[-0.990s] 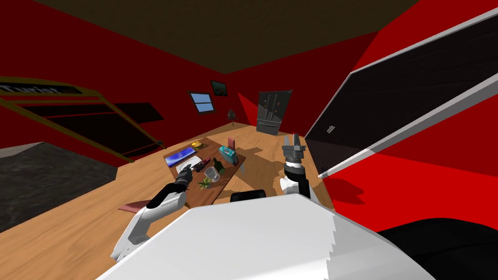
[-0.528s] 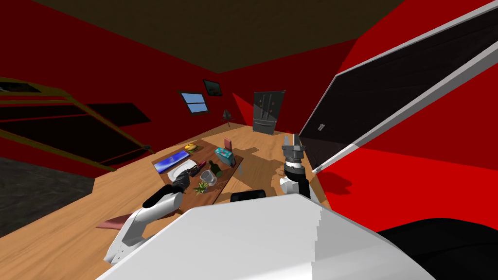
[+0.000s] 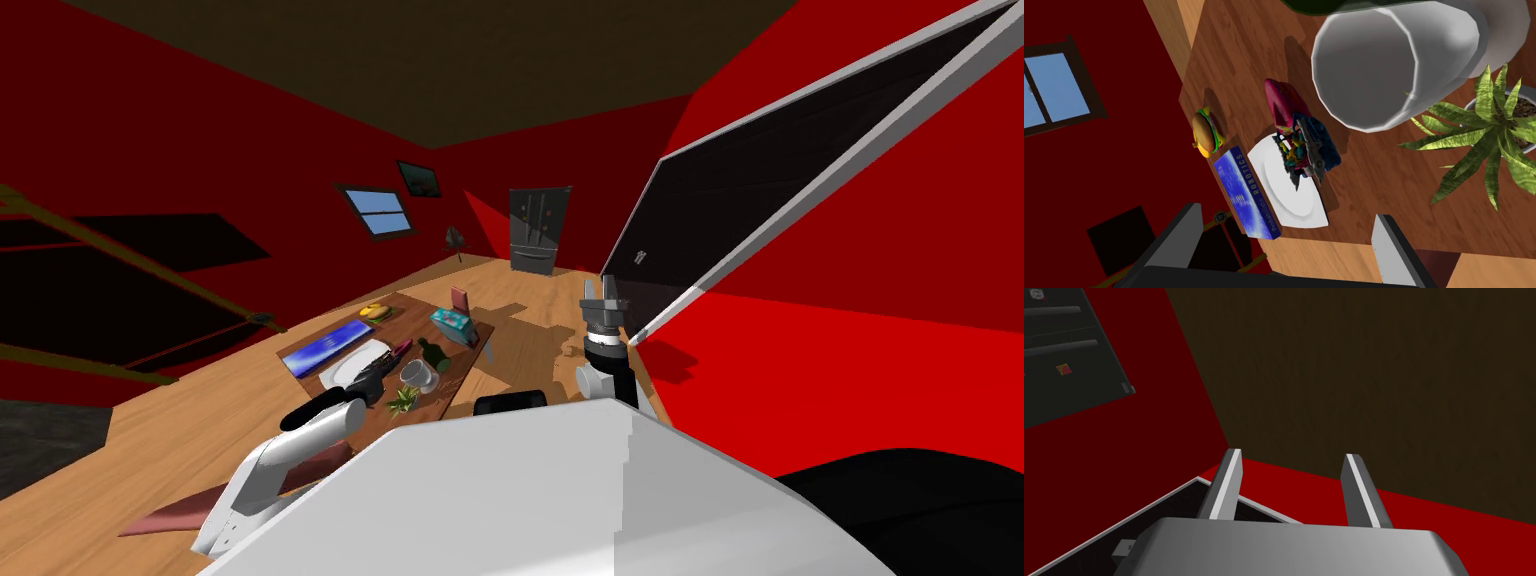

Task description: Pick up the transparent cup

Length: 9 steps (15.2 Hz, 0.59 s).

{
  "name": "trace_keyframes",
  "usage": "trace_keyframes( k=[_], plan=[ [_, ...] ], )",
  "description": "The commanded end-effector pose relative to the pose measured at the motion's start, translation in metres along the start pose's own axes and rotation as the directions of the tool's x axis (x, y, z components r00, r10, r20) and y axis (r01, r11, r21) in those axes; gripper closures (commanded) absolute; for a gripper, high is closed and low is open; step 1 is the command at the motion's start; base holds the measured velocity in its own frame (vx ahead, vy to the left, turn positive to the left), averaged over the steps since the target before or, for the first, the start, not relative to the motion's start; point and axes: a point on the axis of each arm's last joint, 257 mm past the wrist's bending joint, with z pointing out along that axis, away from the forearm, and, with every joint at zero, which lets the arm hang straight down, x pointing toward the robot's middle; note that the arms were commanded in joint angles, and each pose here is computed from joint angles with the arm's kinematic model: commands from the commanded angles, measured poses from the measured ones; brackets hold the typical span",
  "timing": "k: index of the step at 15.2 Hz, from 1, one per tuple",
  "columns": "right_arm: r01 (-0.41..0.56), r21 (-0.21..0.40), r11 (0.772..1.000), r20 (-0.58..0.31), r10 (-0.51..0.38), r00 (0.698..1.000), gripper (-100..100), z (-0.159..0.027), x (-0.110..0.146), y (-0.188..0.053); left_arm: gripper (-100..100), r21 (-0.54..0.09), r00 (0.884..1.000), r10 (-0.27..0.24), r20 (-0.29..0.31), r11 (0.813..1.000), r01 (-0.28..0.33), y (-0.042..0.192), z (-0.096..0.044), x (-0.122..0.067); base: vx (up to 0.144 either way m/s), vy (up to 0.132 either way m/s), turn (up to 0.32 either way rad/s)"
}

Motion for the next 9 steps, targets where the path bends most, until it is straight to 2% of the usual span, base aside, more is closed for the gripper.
trace_keyframes(
  k=[1,2,3,5,6,8,9],
  plan=[
    [0.000,0.000,1.000,0.000,0.000,1.000,0,0.000,0.000,0.000,-100,-0.062,1.000,-0.027,0.007,0.998,0.027,0.018,0.002,-0.006,0.017,0.018,-0.214],
    [0.000,0.000,1.000,0.000,0.000,1.000,0,0.000,0.000,0.000,-100,-0.076,1.000,-0.027,0.007,0.997,0.027,0.022,0.002,-0.006,0.013,0.016,-0.083],
    [0.000,0.000,1.000,0.000,0.000,1.000,0,0.000,0.000,0.000,-100,-0.106,0.998,-0.062,0.018,0.992,0.064,0.031,0.003,-0.014,0.018,0.013,-0.205],
    [0.000,0.000,1.000,0.000,0.000,1.000,0,0.000,0.000,0.000,-100,-0.147,0.998,-0.062,0.018,0.987,0.064,0.042,0.002,-0.013,0.015,0.019,-0.157],
    [0.000,0.000,1.000,0.000,0.000,1.000,0,0.000,0.000,0.000,-100,-0.182,0.995,-0.098,0.029,0.978,0.101,0.052,0.002,-0.021,0.015,0.017,-0.209],
    [0.000,0.000,1.000,0.000,0.000,1.000,0,0.000,0.000,0.000,-100,-0.215,0.995,-0.098,0.029,0.971,0.102,0.061,0.001,-0.020,0.015,0.018,-0.154],
    [0.000,0.000,1.000,0.000,0.000,1.000,0,0.000,0.000,0.000,-100,-0.247,0.990,-0.132,0.041,0.959,0.138,0.071,0.000,-0.026,0.018,0.014,-0.172]
  ],
)
